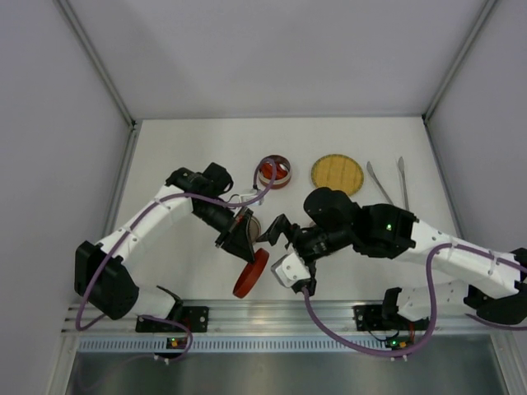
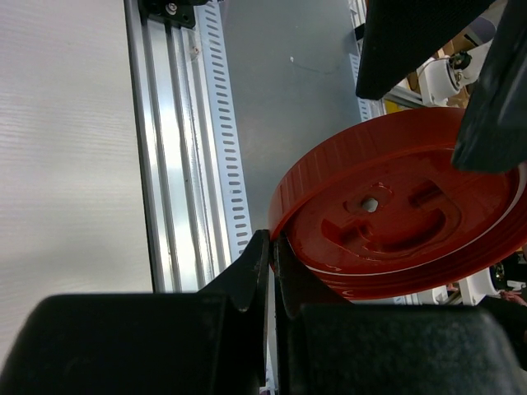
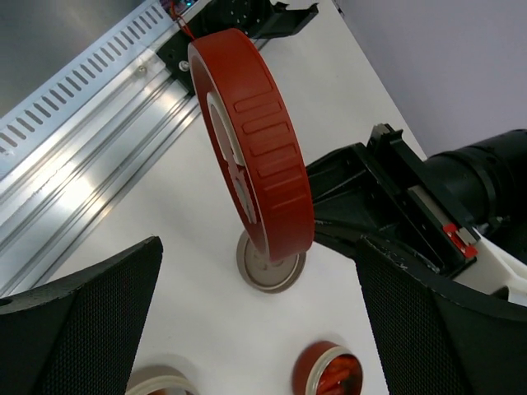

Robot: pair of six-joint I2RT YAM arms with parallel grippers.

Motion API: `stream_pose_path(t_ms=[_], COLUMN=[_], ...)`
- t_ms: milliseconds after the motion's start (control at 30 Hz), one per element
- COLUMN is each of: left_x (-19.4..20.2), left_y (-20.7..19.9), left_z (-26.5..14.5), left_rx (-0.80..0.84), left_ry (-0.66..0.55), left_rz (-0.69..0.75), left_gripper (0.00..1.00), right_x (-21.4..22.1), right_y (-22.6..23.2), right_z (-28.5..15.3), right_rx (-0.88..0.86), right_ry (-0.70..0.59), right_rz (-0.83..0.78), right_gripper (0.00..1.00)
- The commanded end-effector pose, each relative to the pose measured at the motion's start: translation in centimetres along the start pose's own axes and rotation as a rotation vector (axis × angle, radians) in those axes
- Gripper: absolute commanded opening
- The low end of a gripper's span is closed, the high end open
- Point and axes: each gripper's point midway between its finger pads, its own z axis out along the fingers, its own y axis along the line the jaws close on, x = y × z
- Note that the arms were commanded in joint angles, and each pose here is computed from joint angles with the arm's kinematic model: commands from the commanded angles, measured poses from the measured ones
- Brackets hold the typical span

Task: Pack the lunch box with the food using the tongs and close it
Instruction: Pick up the box lid from the center of the board.

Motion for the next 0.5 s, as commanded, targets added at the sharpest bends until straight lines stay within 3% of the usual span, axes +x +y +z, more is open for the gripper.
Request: stream_pose_path(t_ms=[0, 133, 233, 300, 467], left_x=[0.6, 0.6, 0.6, 0.4, 0.3], left_y=[-3.5, -3.5, -3.5, -3.5, -3.4], left_z=[0.0, 0.2, 0.2, 0.2, 0.2], left_rx=[0.084, 0.088, 0.086, 0.086, 0.088], left_ry=[-0.002, 0.010, 0.014, 0.013, 0.011], left_rz=[-0.074, -0.069, -0.049, -0.042, -0.036], left_gripper=[0.00, 0.00, 0.00, 0.00, 0.00], right_x=[-2.9, -2.7, -2.8, -2.5, -2.4], right_y=[-1.2, -0.9, -0.8, -0.8, -0.6], right_z=[1.0, 2.0, 2.4, 2.7, 3.3], right_rx=[0.019, -0.005, -0.017, -0.024, -0.042], right_ry=[-0.090, -0.092, -0.097, -0.087, -0.077], right_rz=[-0.062, -0.063, -0.055, -0.054, -0.046], right_gripper=[0.98, 0.94, 0.81, 0.66, 0.58])
